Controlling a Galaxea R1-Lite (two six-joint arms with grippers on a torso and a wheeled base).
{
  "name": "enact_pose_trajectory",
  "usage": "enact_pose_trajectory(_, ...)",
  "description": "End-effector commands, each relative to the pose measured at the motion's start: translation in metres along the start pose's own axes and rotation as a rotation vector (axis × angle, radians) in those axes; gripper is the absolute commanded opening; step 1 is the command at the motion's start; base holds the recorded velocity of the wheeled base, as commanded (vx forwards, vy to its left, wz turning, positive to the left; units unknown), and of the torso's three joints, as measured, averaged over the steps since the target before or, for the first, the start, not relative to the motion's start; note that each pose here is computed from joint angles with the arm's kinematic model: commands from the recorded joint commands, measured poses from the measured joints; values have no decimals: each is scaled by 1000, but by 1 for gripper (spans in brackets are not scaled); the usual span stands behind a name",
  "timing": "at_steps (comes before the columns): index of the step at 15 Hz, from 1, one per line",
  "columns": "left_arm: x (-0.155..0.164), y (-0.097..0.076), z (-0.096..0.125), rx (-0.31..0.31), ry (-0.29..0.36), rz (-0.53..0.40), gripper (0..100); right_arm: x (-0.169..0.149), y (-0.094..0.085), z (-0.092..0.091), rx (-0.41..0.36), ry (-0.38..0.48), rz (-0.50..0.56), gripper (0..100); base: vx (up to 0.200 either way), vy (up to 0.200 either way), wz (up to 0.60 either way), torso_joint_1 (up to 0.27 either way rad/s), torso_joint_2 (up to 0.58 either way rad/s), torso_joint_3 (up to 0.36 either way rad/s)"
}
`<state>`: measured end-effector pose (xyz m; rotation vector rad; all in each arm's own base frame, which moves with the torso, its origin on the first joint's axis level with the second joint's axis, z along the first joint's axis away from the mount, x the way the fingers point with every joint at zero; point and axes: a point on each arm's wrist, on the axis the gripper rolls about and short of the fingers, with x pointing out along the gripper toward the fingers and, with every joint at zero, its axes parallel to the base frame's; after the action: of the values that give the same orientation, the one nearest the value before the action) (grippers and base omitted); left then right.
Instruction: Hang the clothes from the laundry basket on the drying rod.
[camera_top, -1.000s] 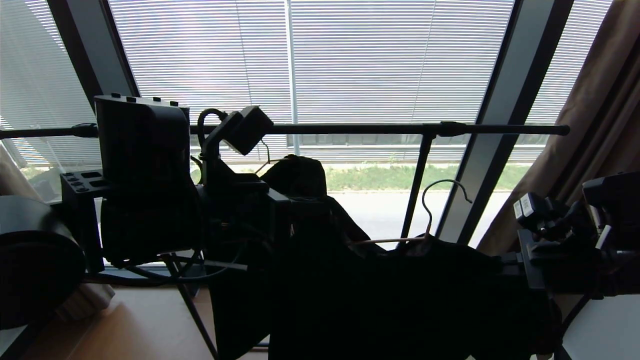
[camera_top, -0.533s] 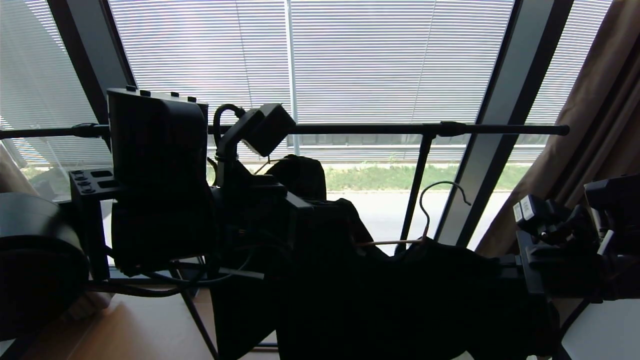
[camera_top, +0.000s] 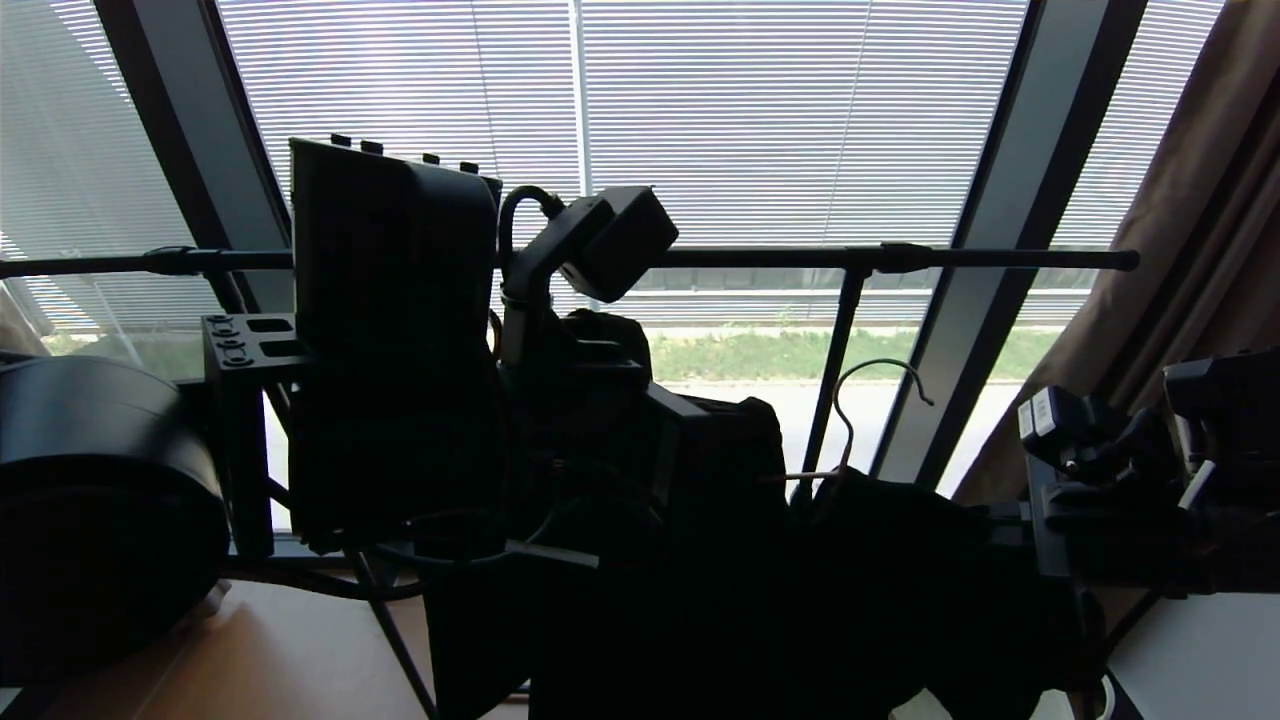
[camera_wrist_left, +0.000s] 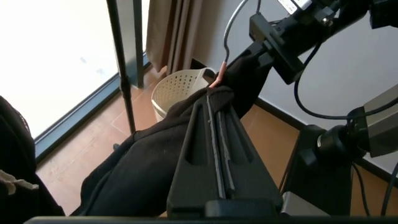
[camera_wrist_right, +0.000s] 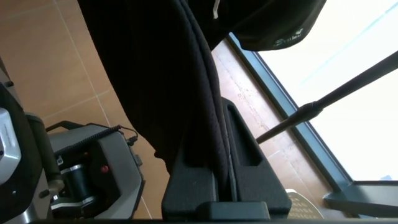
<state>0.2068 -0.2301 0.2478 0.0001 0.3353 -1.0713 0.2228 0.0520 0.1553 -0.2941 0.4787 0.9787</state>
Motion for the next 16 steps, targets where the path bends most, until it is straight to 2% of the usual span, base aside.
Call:
enact_pose_trajectory(1,2,-4,5,5,-14,-12,0,5,1,-2,0,13,-3,0,0,0,0,0,0,0)
enact_pose_trajectory(3,1,0,4,23,10,39,0,7,-3,-5,-31,33,-133,0,0,0,0,0,0,0)
enact_pose_trajectory(5,-2,15,2,43,22,145,0,3,-6,-6,-60,-10,-183,0,0,0,0,0,0,0)
enact_pose_trajectory(7,5,25,-3,41,51,230,0,-5,0,-4,-107,-67,-220,0,0,0,0,0,0,0)
enact_pose_trajectory(10,18,31,-6,76,72,300,0,-14,5,1,-138,-103,-245,0,0,0,0,0,0,0)
enact_pose_trajectory(11,19,30,-6,79,71,295,0,-14,5,0,-136,-99,-250,0,0,0,0,0,0,0)
enact_pose_trajectory(12,24,21,0,92,52,266,0,-9,6,0,-135,-78,-254,0,0,0,0,0,0,0)
enact_pose_trajectory(16,28,4,6,111,32,218,0,11,15,-4,-138,-34,-192,0,0,0,0,0,0,0)
